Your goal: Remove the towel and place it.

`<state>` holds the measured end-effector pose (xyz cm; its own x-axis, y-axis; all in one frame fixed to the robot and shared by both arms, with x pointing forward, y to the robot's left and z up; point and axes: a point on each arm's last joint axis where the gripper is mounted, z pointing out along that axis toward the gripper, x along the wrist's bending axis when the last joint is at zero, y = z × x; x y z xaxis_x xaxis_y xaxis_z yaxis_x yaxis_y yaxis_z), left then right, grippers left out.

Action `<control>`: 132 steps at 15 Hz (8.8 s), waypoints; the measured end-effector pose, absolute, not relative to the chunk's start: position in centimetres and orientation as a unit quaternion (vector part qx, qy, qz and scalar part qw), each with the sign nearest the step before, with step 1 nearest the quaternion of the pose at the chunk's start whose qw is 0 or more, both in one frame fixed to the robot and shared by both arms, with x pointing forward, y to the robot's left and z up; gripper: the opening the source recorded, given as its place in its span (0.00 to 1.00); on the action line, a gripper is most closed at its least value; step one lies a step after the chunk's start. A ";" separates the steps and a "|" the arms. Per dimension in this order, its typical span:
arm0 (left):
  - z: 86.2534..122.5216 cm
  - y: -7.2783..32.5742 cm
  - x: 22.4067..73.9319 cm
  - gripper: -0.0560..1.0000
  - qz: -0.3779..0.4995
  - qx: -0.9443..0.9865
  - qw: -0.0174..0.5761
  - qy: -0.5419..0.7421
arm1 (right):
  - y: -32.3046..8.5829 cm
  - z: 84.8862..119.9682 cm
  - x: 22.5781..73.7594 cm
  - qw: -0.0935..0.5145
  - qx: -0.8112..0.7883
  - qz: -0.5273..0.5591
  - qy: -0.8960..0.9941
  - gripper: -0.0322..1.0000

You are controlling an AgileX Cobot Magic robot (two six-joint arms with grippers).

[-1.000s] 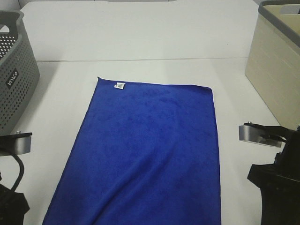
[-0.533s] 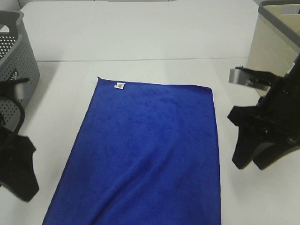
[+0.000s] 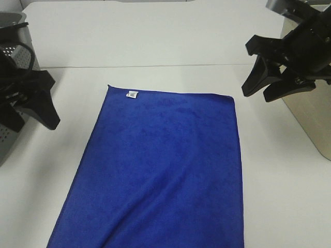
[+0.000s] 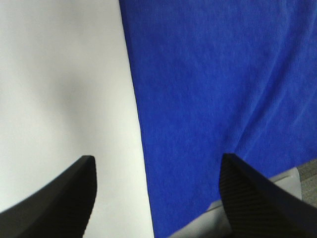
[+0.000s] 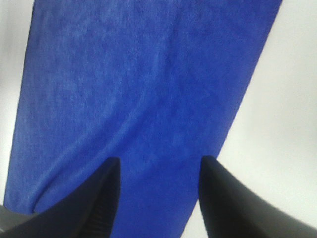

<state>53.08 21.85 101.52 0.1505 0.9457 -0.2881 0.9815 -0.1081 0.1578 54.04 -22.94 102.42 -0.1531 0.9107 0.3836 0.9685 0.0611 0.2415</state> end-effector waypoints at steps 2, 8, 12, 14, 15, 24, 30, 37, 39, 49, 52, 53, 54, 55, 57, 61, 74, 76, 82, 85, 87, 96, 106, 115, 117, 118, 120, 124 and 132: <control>101.3 21.5 55.8 0.66 -0.042 0.744 0.169 0.645 | -24.8 101.7 55.4 0.101 -0.650 -0.277 -0.700 0.52; 99.8 20.0 63.8 0.66 -0.021 0.746 0.194 0.637 | -26.6 99.7 61.6 0.159 -0.606 -0.339 -0.701 0.52; 96.8 19.4 67.1 0.66 -0.030 0.747 0.185 0.638 | -27.5 98.0 64.5 0.143 -0.614 -0.291 -0.720 0.58; 95.4 19.0 68.4 0.66 -0.037 0.745 0.184 0.640 | -27.6 97.6 65.7 0.141 -0.619 -0.290 -0.716 0.59; 94.9 18.8 69.0 0.66 -0.039 0.743 0.188 0.641 | -27.7 97.2 66.3 0.141 -0.625 -0.286 -0.712 0.59; 91.2 18.0 72.6 0.66 -0.044 0.730 0.195 0.654 | -25.9 93.9 68.2 0.051 -0.640 -0.159 -0.750 0.59; 90.5 18.4 73.5 0.66 0.000 0.723 0.207 0.659 | -23.3 90.9 69.5 -0.014 -0.623 -0.150 -0.767 0.59; 87.5 18.4 74.6 0.66 0.022 0.708 0.227 0.668 | -23.1 87.7 70.2 -0.036 -0.620 -0.138 -0.772 0.59; 87.2 18.3 74.7 0.66 0.024 0.706 0.232 0.669 | -21.8 87.3 70.2 -0.051 -0.599 -0.135 -0.788 0.58; 86.8 16.6 74.6 0.49 0.046 0.739 0.228 0.632 | -21.2 87.0 70.2 -0.079 -0.586 -0.117 -0.798 0.43; 86.7 15.7 74.3 0.33 0.046 0.747 0.226 0.624 | -21.2 86.9 70.2 -0.077 -0.587 -0.115 -0.798 0.27; 86.7 15.7 74.3 0.26 0.046 0.747 0.226 0.624 | -21.2 86.9 70.1 -0.075 -0.587 -0.113 -0.798 0.19; 86.6 15.6 74.3 0.17 0.045 0.748 0.224 0.623 | -21.2 86.9 70.1 -0.073 -0.589 -0.114 -0.797 0.10; 86.6 15.6 74.3 0.09 0.045 0.748 0.224 0.623 | -21.2 86.9 70.1 -0.072 -0.589 -0.114 -0.797 0.05; 86.6 15.6 74.2 0.05 0.042 0.746 0.225 0.626 | -21.2 86.9 70.1 -0.072 -0.589 -0.114 -0.797 0.05; 86.6 15.4 74.2 0.05 0.030 0.729 0.232 0.643 | -21.2 87.0 70.7 -0.097 -0.582 -0.131 -0.796 0.05; 90.8 16.1 77.6 0.05 0.163 0.736 0.287 0.591 | -21.3 90.0 74.3 -0.238 -0.516 -0.193 -0.800 0.05; 90.8 16.2 77.7 0.05 0.169 0.740 0.282 0.587 | -21.3 90.2 74.5 -0.247 -0.513 -0.202 -0.797 0.05; 89.8 16.2 78.6 0.05 0.203 0.735 0.300 0.574 | -20.9 88.3 75.9 -0.274 -0.504 -0.233 -0.785 0.05; 88.8 16.4 79.5 0.05 0.222 0.729 0.310 0.568 | -20.6 88.0 77.8 -0.287 -0.503 -0.249 -0.776 0.05; 88.6 16.4 80.0 0.05 0.233 0.728 0.316 0.562 | -20.5 87.3 78.1 -0.283 -0.506 -0.247 -0.777 0.05; 86.9 16.1 81.5 0.05 0.259 0.719 0.336 0.549 | -21.6 85.9 78.8 -0.294 -0.516 -0.263 -0.760 0.05; 86.6 16.1 81.5 0.29 0.258 0.720 0.334 0.551 | -21.5 85.3 78.9 -0.288 -0.524 -0.267 -0.756 0.12; 86.9 16.1 81.3 0.55 0.243 0.715 0.330 0.567 | -21.4 85.2 78.1 -0.232 -0.560 -0.249 -0.756 0.64; 87.9 16.2 81.1 0.56 0.236 0.718 0.322 0.570 | -21.4 87.2 77.9 -0.228 -0.560 -0.246 -0.758 0.64; 89.1 16.2 80.8 0.56 0.229 0.722 0.315 0.572 | -21.4 89.3 77.6 -0.221 -0.561 -0.241 -0.761 0.64; 91.0 16.4 80.0 0.59 0.204 0.730 0.289 0.585 | -21.5 92.5 76.7 -0.207 -0.563 -0.230 -0.766 0.64; 97.4 17.0 77.1 0.71 0.141 0.732 0.230 0.625 | -21.0 99.5 73.7 -0.128 -0.587 -0.238 -0.763 0.64; 108.3 18.5 72.8 0.73 0.167 0.723 0.221 0.633 | -21.6 111.5 66.1 -0.077 -0.591 -0.221 -0.772 0.75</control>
